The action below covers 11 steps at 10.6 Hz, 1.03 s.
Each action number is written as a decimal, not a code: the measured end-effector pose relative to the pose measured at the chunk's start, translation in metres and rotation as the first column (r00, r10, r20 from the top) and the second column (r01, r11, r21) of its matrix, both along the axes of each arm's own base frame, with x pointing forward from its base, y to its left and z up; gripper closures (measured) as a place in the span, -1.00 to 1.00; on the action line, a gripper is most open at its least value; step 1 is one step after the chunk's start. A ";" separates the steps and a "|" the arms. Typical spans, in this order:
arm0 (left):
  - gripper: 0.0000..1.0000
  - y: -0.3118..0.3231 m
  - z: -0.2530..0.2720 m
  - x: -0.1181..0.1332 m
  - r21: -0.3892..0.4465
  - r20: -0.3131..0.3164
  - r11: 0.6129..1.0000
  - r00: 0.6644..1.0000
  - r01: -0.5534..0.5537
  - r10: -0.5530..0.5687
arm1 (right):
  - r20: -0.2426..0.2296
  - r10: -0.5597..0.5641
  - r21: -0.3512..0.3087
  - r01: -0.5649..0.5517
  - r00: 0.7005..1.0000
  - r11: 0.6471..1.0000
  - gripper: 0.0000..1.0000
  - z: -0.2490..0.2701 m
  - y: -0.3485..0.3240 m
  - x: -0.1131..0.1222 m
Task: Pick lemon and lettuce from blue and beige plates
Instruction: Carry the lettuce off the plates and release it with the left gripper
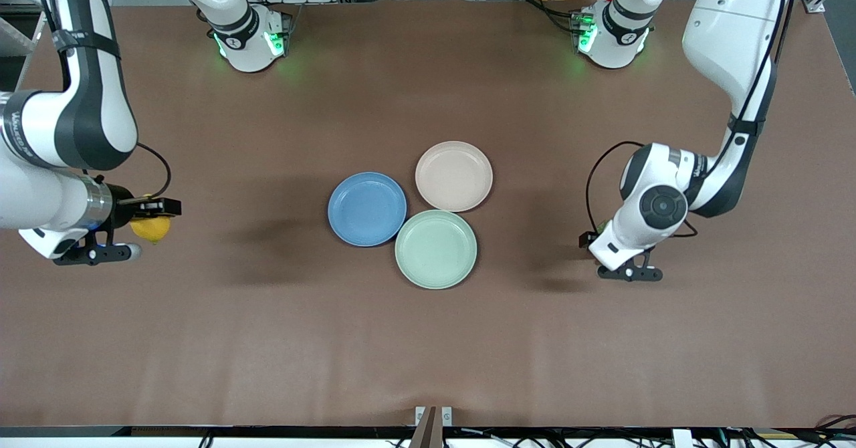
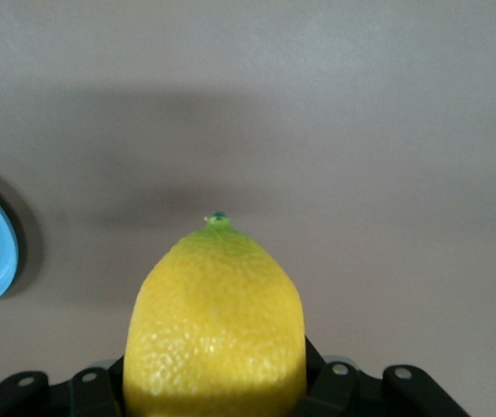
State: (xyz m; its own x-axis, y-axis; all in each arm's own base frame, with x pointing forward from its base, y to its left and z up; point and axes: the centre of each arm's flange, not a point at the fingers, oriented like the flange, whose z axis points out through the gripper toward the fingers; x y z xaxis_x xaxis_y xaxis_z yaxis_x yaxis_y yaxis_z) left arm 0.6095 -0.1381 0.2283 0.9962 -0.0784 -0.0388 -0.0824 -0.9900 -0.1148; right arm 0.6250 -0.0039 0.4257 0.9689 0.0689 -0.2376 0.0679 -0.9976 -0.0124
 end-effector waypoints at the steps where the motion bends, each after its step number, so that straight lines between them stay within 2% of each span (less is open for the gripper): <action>1: -1.00 0.012 0.005 -0.011 0.000 0.004 1.000 1.000 -0.015 0.015 | 0.009 0.001 -0.002 -0.001 1.000 1.000 -0.16 -0.005 -0.001 -0.005; 6: -1.00 0.043 0.036 -0.062 -0.005 -0.006 0.997 0.997 -0.076 0.076 | 0.087 0.001 -0.003 0.000 0.996 1.000 -0.16 -0.064 -0.007 -0.046; 9: -1.00 0.040 0.043 -0.085 0.000 -0.010 0.998 0.998 -0.064 0.064 | 0.158 0.020 -0.006 -0.020 0.987 1.000 -0.16 -0.112 -0.015 -0.070; 11: -1.00 0.040 0.048 -0.103 0.007 -0.013 0.998 0.998 -0.058 0.058 | 0.182 0.028 -0.008 -0.027 0.983 1.000 -0.16 -0.138 -0.017 -0.085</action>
State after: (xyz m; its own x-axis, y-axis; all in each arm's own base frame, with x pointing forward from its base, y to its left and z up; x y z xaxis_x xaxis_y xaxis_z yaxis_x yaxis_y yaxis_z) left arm 0.5070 -0.0978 0.2767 0.9984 -0.0207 -0.0522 -0.0268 -0.9924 -0.1202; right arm 0.5398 -0.0214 0.2872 0.9938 0.0953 -0.0578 0.0960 -0.9954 0.0083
